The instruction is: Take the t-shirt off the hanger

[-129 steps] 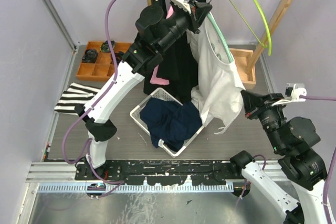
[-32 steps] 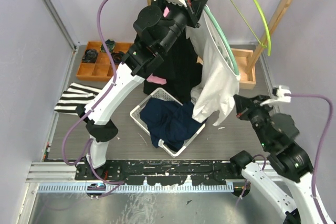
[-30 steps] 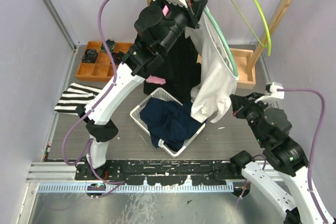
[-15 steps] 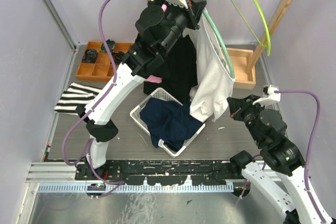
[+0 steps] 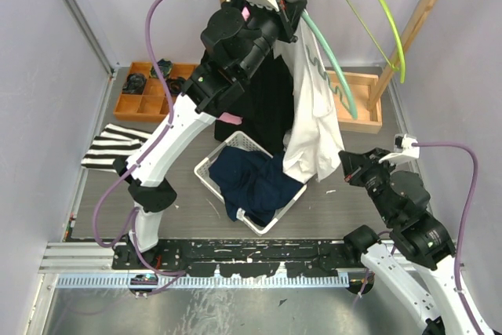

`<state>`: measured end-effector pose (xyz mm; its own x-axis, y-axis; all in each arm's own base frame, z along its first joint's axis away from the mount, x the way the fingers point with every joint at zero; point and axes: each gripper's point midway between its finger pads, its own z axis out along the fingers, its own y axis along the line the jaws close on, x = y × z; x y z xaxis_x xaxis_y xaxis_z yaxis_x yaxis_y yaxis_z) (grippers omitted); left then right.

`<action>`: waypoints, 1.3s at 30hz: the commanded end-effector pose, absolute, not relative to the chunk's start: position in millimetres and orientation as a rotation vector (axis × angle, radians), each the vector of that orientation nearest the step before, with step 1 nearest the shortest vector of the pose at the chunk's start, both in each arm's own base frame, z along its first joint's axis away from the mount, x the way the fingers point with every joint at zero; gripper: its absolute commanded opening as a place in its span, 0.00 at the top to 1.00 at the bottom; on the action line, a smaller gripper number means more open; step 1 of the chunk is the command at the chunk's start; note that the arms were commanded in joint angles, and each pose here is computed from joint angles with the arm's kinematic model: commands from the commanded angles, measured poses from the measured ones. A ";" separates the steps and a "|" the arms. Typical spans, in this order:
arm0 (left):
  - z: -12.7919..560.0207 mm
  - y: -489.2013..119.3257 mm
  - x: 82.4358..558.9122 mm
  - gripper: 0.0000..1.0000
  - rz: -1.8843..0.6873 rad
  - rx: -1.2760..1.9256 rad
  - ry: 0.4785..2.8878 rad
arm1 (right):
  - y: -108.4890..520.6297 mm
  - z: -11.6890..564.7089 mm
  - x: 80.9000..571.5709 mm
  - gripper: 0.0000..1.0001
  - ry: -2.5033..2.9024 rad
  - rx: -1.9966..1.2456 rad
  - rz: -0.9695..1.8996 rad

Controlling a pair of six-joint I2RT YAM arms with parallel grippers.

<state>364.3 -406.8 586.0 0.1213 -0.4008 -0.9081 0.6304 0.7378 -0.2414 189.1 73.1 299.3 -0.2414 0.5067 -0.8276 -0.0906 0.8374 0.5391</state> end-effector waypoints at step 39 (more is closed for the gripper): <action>576.3 -444.7 286.9 1.00 -0.677 0.354 1.129 | 27.8 454.8 143.0 0.54 1.452 0.173 0.456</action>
<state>299.6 -476.1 527.7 0.1464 -0.2393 -0.9598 0.7031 0.7077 -0.0692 145.3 37.1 426.5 -0.0154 0.4262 -0.9045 -0.2031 0.8844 0.4202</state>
